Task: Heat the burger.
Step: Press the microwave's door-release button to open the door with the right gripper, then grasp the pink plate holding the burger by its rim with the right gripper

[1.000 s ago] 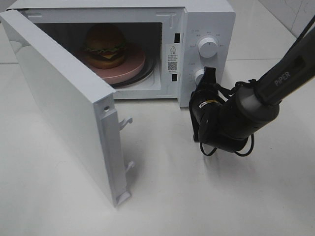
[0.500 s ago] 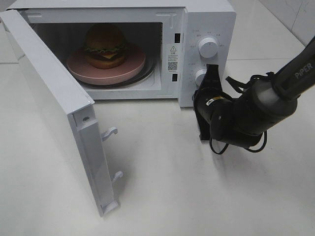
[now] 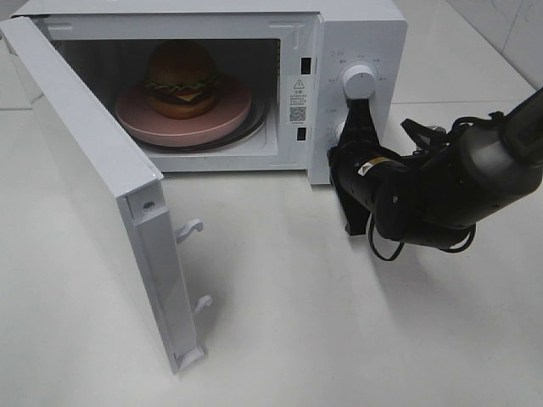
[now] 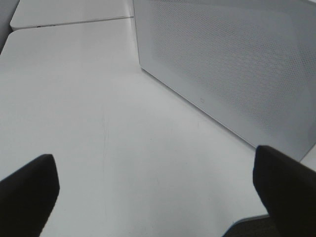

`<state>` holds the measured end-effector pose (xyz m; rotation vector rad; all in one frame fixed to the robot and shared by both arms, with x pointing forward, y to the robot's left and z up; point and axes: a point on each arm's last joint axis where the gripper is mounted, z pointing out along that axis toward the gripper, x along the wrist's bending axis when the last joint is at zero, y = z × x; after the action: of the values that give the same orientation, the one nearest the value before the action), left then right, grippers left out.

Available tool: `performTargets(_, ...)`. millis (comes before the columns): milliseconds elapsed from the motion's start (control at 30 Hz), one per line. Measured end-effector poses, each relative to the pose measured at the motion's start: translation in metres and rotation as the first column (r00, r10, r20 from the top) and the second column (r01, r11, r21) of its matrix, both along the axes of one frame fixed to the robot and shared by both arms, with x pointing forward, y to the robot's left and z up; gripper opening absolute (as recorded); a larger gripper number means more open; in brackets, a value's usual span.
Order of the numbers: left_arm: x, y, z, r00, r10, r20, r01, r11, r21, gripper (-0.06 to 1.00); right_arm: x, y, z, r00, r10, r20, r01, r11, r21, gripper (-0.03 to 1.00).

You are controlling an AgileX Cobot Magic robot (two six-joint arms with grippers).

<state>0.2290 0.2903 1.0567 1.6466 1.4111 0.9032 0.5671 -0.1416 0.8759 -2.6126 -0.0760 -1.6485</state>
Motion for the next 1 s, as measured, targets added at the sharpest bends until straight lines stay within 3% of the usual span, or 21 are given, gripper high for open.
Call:
performTargets(333,0.0,0.0,0.0,1.0,0.0,0.0,0.0,1.0,0.0,0.99,-0.025,-0.01,0.006,0.993,0.078,-0.088,-0.085,0.993,-0.078,0.0)
performTargets(600,0.0,0.0,0.0,1.0,0.0,0.0,0.0,1.0,0.0,0.99,-0.046,-0.013,0.025,0.962,0.234,-0.14,-0.258,0.948,-0.189,0.0)
performTargets(800,0.0,0.0,0.0,1.0,0.0,0.0,0.0,1.0,0.0,0.99,-0.056,-0.01,0.044,0.909,0.372,-0.188,-0.413,0.864,-0.289,0.0)
performTargets(867,0.0,0.0,0.0,1.0,0.0,0.0,0.0,1.0,0.0,0.99,-0.061,-0.01,0.054,0.874,0.437,-0.211,-0.485,0.804,-0.345,0.0)
performTargets(900,0.0,0.0,0.0,1.0,0.0,0.0,0.0,1.0,0.0,0.99,-0.061,-0.01,0.054,0.874,0.437,-0.211,-0.485,0.804,-0.345,0.0)
performTargets(933,0.0,0.0,0.0,1.0,0.0,0.0,0.0,1.0,0.0,0.99,-0.065,-0.01,0.06,0.846,0.479,-0.233,-0.533,0.756,-0.381,0.01)
performTargets(967,0.0,0.0,0.0,1.0,0.0,0.0,0.0,1.0,0.0,0.99,-0.065,-0.01,0.06,0.846,0.479,-0.233,-0.533,0.756,-0.381,0.01)
performTargets(1000,0.0,0.0,0.0,1.0,0.0,0.0,0.0,1.0,0.0,0.99,-0.069,-0.01,0.065,0.816,0.518,-0.256,-0.577,0.706,-0.41,0.01)
